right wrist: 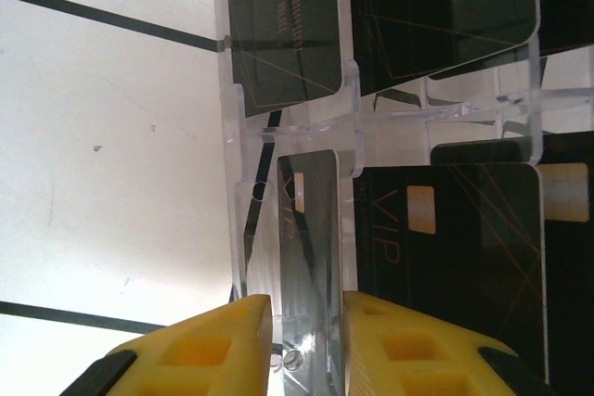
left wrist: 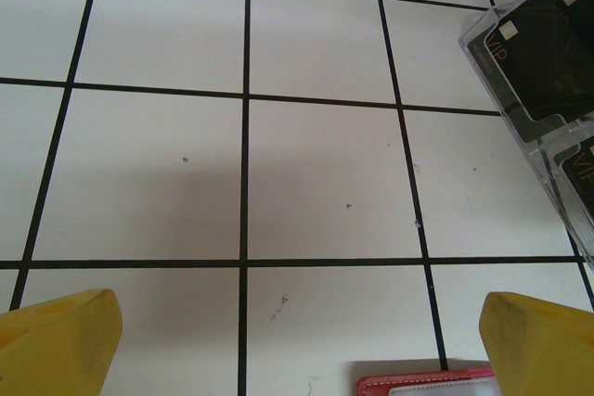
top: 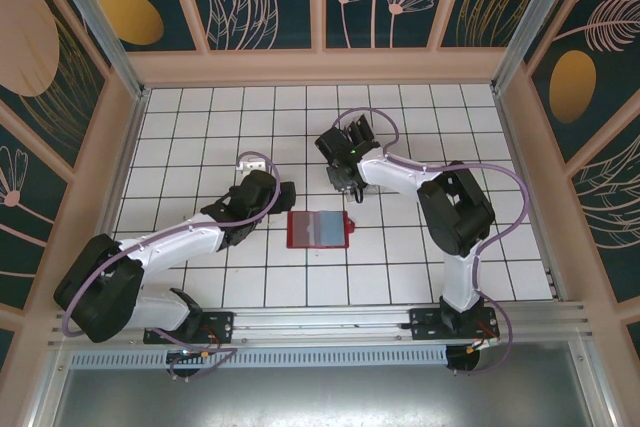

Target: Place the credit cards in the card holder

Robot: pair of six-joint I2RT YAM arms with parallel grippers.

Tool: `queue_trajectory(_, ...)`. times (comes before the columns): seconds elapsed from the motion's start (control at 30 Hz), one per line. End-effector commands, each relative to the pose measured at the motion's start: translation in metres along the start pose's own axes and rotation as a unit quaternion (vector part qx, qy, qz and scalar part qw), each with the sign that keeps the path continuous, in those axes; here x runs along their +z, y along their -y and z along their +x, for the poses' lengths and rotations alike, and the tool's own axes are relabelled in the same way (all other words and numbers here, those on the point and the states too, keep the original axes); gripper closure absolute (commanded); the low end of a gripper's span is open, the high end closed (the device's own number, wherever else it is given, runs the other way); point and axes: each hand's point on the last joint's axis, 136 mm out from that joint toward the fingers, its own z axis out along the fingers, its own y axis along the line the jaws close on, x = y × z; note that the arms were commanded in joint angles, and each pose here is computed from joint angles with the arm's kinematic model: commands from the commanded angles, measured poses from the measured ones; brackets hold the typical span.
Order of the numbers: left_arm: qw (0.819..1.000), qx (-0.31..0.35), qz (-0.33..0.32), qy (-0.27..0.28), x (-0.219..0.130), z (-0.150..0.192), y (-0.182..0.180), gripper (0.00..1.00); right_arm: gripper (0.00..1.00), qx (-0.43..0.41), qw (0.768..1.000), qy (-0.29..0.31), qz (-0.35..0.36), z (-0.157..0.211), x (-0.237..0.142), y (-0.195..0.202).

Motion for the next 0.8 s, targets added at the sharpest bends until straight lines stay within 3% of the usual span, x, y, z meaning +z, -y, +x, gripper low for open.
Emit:
queue_trajectory(0.0,1.0,-0.008,0.002,-0.002,0.003,0.003,-0.002,0.01,0.75,-0.01,1.0,0.002,0.019,-0.002,-0.004,0.005)
queue_trajectory(0.47,1.0,-0.007,0.008,-0.01,0.007,0.009,0.0,0.02,0.85,0.005,1.0,0.005,0.003,-0.007,-0.003,0.006)
queue_trajectory(0.77,1.0,-0.006,0.012,-0.013,0.01,0.01,0.003,0.02,0.97,0.027,0.999,0.009,-0.032,-0.013,-0.008,0.004)
